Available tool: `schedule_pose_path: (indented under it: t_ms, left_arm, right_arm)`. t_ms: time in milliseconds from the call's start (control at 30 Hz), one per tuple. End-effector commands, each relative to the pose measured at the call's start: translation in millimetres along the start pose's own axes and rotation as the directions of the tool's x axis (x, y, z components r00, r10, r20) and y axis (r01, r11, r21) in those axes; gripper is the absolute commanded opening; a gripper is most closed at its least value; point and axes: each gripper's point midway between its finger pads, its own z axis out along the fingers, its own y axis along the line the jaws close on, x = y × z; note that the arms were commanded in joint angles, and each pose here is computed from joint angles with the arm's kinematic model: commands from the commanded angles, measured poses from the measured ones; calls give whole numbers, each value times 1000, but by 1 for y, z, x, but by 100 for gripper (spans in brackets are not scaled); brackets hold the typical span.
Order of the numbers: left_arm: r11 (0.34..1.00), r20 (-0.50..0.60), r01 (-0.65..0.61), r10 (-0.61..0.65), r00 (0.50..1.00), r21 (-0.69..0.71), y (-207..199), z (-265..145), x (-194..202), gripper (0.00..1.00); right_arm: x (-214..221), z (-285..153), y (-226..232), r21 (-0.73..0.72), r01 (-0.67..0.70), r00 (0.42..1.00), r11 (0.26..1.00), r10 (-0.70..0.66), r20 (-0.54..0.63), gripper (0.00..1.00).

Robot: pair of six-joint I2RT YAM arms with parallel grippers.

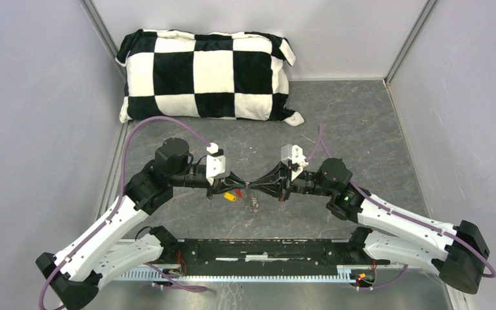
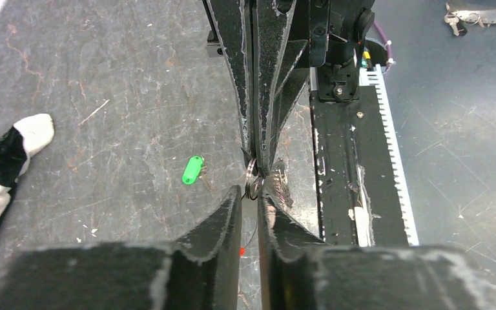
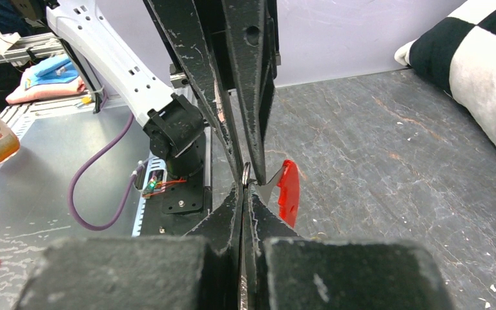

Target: Put the keys on the keyring

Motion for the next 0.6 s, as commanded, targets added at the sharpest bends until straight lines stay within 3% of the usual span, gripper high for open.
schedule_pose_path:
  t_ms: [0, 267, 433, 567]
  left_arm:
    - [998, 33, -57, 59, 998, -37, 8, -1, -11, 7]
    - [999, 37, -33, 32, 999, 5, 2, 2, -9, 2]
    - [998, 14, 55, -55, 998, -38, 12, 5, -6, 2]
    - [991, -10, 97, -98, 995, -89, 21, 5, -1, 2]
  right_arm:
    - [-31, 2, 4, -14, 56, 996, 998, -55, 67, 0]
    - [-27, 4, -1, 5, 48, 998, 999, -48, 47, 0]
    - [-21, 6, -13, 64, 47, 999, 997, -47, 11, 2]
    - [-18, 7, -21, 98, 42, 999, 994, -41, -17, 23]
